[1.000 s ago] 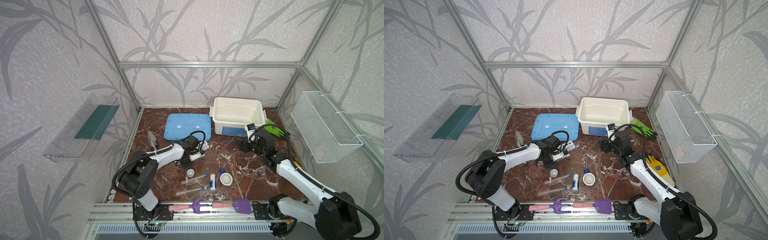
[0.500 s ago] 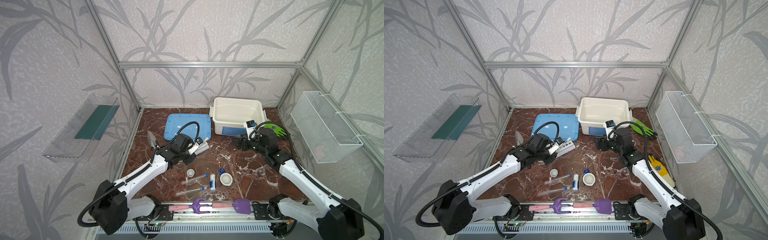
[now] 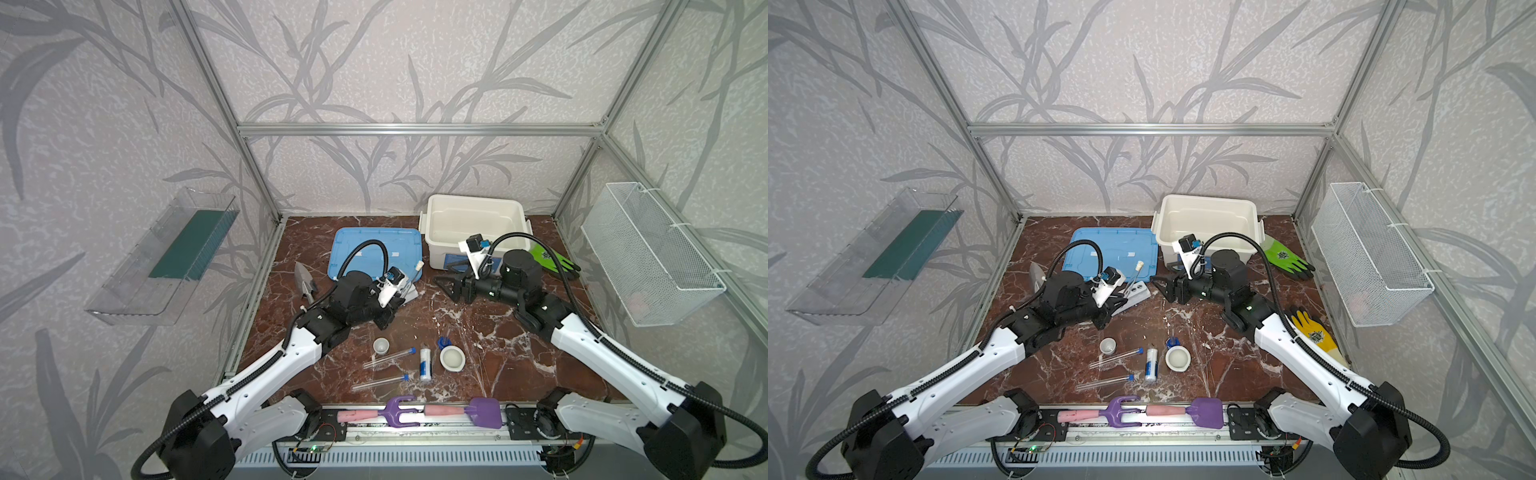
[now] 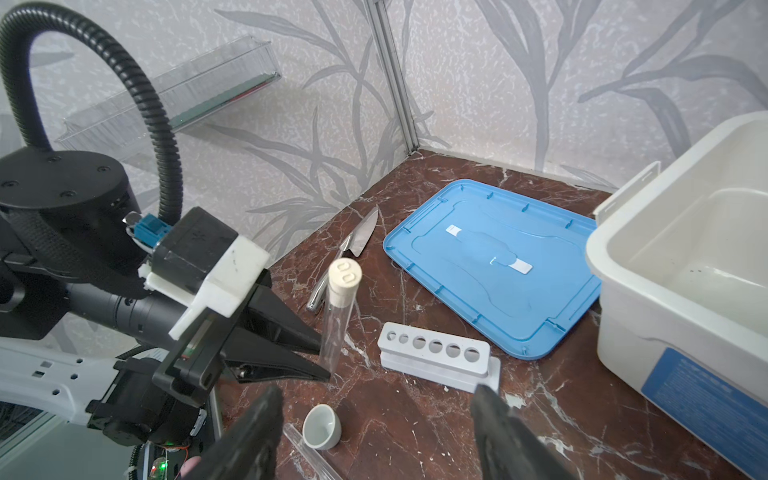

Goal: Organize the chemistry lab equipment
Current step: 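Grasp the tube's cork end with the right gripper while the left gripper opens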

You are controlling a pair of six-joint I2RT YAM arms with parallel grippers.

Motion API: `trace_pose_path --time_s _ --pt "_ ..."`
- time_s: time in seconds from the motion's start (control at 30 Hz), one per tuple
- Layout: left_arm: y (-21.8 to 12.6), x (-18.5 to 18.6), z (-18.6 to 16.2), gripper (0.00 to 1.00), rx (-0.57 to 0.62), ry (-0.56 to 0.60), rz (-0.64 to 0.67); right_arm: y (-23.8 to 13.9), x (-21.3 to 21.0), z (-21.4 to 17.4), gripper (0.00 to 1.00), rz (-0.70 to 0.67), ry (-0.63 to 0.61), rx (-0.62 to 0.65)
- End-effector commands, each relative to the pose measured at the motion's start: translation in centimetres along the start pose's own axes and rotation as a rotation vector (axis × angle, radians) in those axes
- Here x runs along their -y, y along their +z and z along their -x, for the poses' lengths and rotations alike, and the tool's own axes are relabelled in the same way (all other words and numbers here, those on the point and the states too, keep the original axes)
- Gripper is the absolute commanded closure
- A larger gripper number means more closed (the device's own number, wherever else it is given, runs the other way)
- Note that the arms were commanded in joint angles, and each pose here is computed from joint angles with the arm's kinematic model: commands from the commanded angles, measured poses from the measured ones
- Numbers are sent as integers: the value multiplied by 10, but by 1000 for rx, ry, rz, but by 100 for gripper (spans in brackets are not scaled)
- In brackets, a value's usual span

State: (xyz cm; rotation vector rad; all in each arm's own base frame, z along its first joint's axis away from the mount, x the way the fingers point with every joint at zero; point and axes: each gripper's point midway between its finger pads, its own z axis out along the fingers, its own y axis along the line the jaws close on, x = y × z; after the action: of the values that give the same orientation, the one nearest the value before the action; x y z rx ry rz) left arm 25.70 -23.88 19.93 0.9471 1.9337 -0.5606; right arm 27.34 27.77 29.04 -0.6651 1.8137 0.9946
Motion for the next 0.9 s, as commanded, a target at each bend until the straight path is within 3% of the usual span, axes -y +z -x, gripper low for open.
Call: trace_pose_path --time_s 0.0,0.13,0.57,0.77,0.87 --pt "-3 13 9 87 45 6 -49 9 -21 17 31 42 -64 26" --pt "-4 18 12 87 54 13 -64 17 -30 20 33 67 -71 52" --pt "-10 24 17 87 79 40 -63 26 -31 24 65 80 -51 97" --pt "-10 25 16 87 74 45 -67 25 -32 25 70 88 -37 118" --pt "-9 25 15 87 71 45 -64 26 -30 23 79 80 -30 115"
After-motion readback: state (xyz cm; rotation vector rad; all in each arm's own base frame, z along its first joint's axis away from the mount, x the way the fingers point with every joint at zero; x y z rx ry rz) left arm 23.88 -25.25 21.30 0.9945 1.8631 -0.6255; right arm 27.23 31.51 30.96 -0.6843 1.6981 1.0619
